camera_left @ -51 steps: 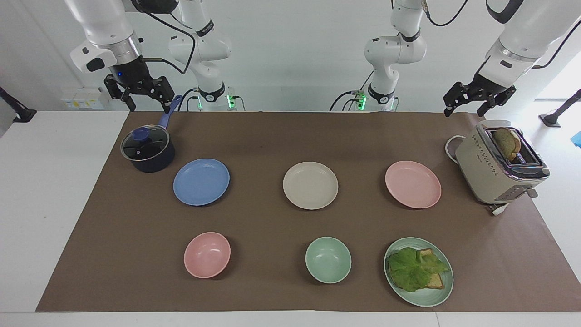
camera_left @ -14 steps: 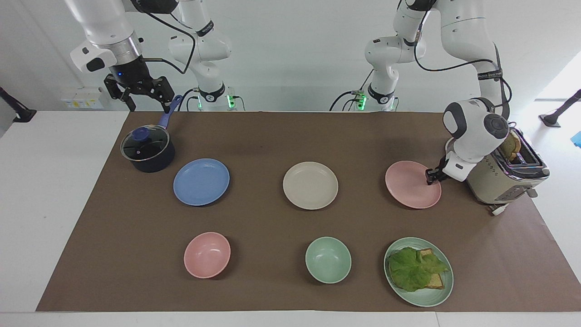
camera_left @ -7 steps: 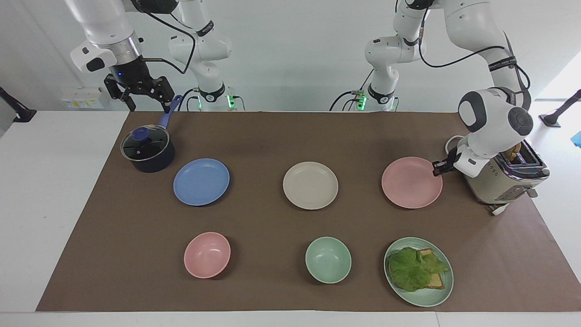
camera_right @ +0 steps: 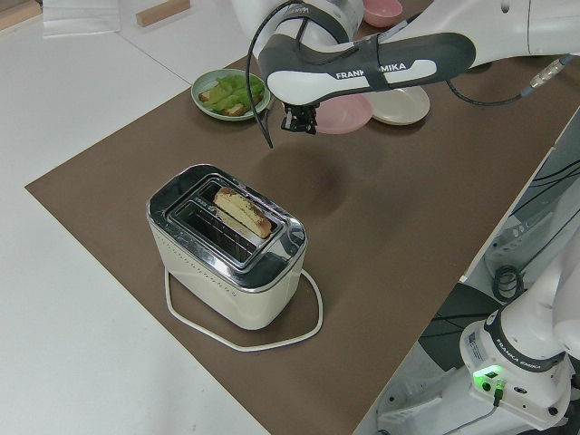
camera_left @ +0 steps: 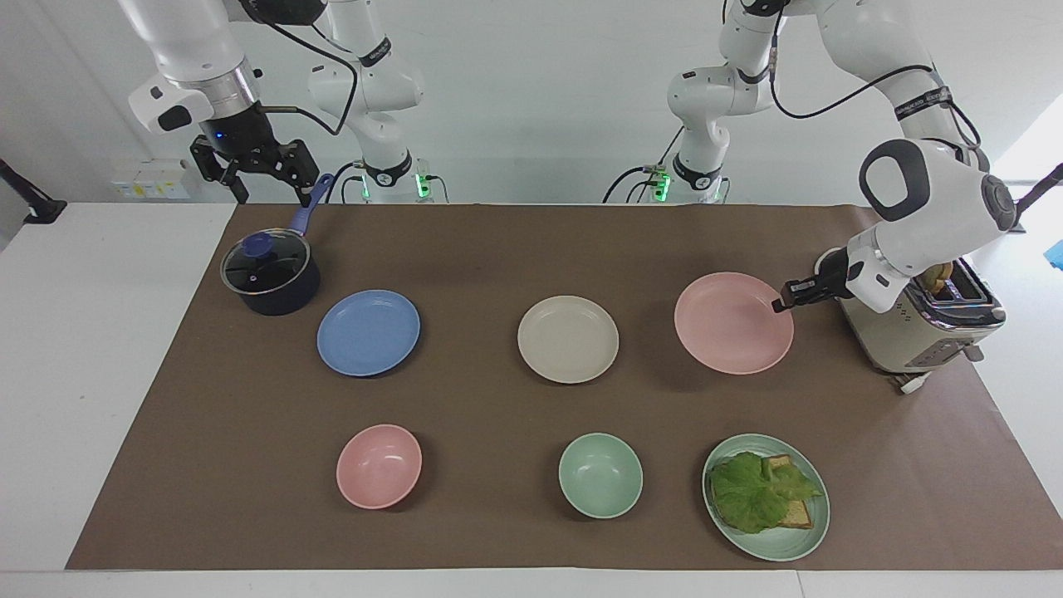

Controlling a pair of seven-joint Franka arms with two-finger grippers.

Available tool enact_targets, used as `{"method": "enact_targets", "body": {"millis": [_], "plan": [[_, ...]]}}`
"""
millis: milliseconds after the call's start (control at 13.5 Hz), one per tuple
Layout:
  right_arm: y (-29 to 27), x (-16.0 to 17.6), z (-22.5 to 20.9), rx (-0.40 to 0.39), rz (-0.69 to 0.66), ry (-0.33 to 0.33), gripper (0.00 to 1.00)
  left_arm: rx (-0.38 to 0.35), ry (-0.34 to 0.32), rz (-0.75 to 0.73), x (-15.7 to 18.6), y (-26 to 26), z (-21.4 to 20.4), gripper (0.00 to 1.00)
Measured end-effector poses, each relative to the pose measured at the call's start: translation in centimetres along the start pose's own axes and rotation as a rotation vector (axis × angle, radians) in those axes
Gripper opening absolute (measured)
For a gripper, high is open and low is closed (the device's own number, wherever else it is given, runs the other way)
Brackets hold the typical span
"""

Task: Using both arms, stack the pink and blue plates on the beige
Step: 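Lift the pink plate with the left gripper onto the beige plate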

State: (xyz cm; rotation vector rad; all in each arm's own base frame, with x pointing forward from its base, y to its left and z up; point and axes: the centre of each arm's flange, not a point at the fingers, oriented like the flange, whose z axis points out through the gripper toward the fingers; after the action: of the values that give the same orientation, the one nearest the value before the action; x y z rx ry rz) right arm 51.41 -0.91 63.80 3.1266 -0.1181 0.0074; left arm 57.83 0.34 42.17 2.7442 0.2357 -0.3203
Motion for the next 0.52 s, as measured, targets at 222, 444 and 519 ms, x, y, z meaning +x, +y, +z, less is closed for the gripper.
{"method": "enact_targets", "body": {"millis": [222,444,519], "plan": [[0.0,0.0,0.0,0.0,0.0,0.0,1.0,-0.058,-0.001,0.004,-0.7,5.0,2.3,0.05],[0.0,0.0,0.0,0.0,0.0,0.0,1.0,-0.042,0.022,-0.031,-2.6,12.1,5.8,0.05],[0.0,0.0,0.0,0.0,0.0,0.0,1.0,-0.038,0.03,-0.038,-3.4,14.2,6.8,0.05]]}}
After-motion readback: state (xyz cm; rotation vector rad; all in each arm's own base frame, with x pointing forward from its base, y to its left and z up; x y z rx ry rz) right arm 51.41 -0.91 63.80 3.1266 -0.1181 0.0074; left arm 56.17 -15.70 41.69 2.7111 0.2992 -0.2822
